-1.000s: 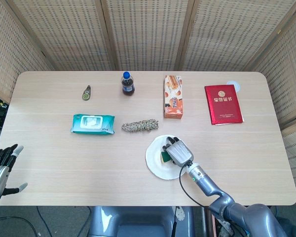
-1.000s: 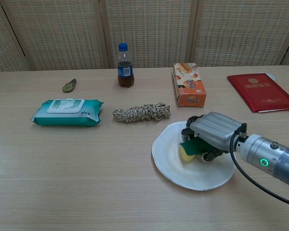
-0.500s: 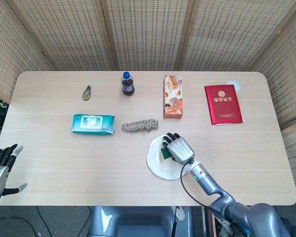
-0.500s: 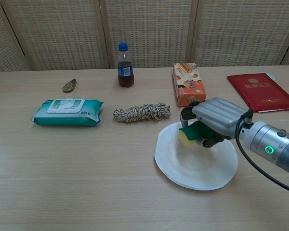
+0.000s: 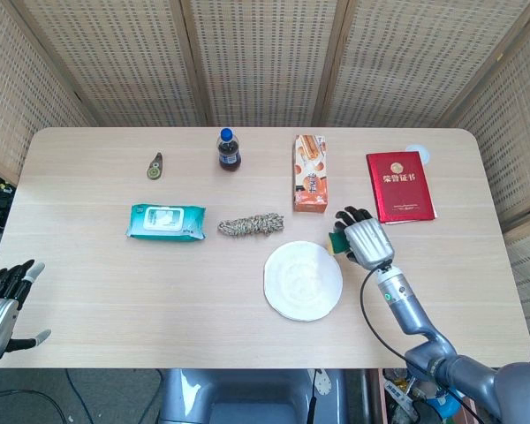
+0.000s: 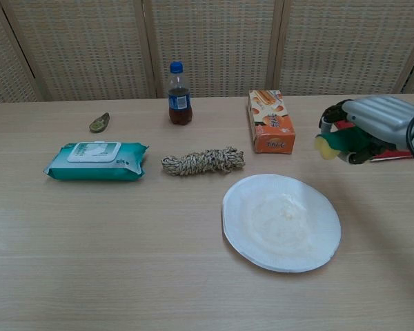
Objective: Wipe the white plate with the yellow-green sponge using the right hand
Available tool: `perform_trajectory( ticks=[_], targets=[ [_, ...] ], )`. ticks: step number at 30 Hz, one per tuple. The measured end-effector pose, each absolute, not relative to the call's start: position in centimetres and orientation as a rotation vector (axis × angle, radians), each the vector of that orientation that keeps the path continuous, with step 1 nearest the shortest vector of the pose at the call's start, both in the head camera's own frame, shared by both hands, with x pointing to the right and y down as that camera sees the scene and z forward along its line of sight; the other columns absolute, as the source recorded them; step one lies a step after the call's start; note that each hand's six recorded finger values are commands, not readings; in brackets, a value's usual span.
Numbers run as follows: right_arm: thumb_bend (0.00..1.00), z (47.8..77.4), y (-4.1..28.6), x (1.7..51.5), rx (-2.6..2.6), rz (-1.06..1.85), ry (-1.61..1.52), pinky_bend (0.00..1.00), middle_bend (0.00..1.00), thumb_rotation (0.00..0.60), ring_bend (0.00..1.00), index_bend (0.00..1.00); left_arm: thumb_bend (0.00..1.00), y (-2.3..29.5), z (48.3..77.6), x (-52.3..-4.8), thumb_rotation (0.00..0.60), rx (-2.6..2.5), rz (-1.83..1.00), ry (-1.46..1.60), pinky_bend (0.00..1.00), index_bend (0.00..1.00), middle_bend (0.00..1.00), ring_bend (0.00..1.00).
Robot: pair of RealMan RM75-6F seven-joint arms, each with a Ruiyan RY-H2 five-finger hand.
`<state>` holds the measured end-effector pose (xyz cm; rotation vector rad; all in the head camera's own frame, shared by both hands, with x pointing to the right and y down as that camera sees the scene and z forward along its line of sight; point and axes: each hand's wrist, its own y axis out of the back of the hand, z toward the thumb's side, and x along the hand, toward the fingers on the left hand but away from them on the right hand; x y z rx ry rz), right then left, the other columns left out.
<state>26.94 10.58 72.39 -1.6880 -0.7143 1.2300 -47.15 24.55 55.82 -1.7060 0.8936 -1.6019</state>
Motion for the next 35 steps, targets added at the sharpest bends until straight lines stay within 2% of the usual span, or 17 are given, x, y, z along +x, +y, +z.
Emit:
perform_trajectory(
  ticks=[1,2,4,7,15,21,28,35],
  targets=[
    [0.24,72.8,10.9,27.8,-1.694,1.263,-0.707,0.08,0.05,0.6,0.02,0.16,0.0,24.6,55.9,-47.1,0.6,-1.707,-1.602,0.89,0.0,0.0,0.0,0.0],
    [0.18,73.1,11.1,28.2,-1.702,1.286,-0.697,0.06,0.03,0.6,0.0,0.1,0.0,24.7,55.9,-47.0,0.6,-1.709,-1.601,0.887,0.0,0.0,0.0,0.0],
    [0.09,73.8,11.8,29.4,-1.718,1.346,-0.675,0.02,0.0,0.6,0.0,0.03,0.0,24.8,55.9,-46.9,0.6,-1.713,-1.599,0.883,0.0,0.0,0.0,0.0],
    [0.02,74.1,12.6,30.5,-1.706,1.408,-0.644,0.0,0.0,0.6,0.0,0.0,0.0,24.8,55.9,-46.9,0.6,-1.715,-1.598,0.881,0.0,0.0,0.0,0.0],
    [0.0,72.2,14.2,30.8,-1.727,1.413,-0.673,0.0,0.0,0.6,0.0,0.0,0.0,24.8,55.6,-47.0,0.6,-1.718,-1.593,0.888,0.0,0.0,0.0,0.0],
    [0.0,67.5,15.0,31.2,-1.792,1.356,-0.781,0.0,0.0,0.6,0.0,0.0,0.0,24.8,55.1,-47.2,0.6,-1.719,-1.576,0.909,0.0,0.0,0.0,0.0],
    [0.0,60.2,17.9,35.8,-1.727,1.278,-0.941,0.0,0.0,0.6,0.0,0.0,0.0,24.6,53.5,-47.5,0.6,-1.683,-1.519,0.975,0.0,0.0,0.0,0.0],
    [0.0,56.4,21.8,39.1,-1.593,1.241,-1.036,0.0,0.0,0.6,0.0,0.0,0.0,24.7,52.7,-47.8,0.6,-1.664,-1.477,1.014,0.0,0.0,0.0,0.0]
  ],
)
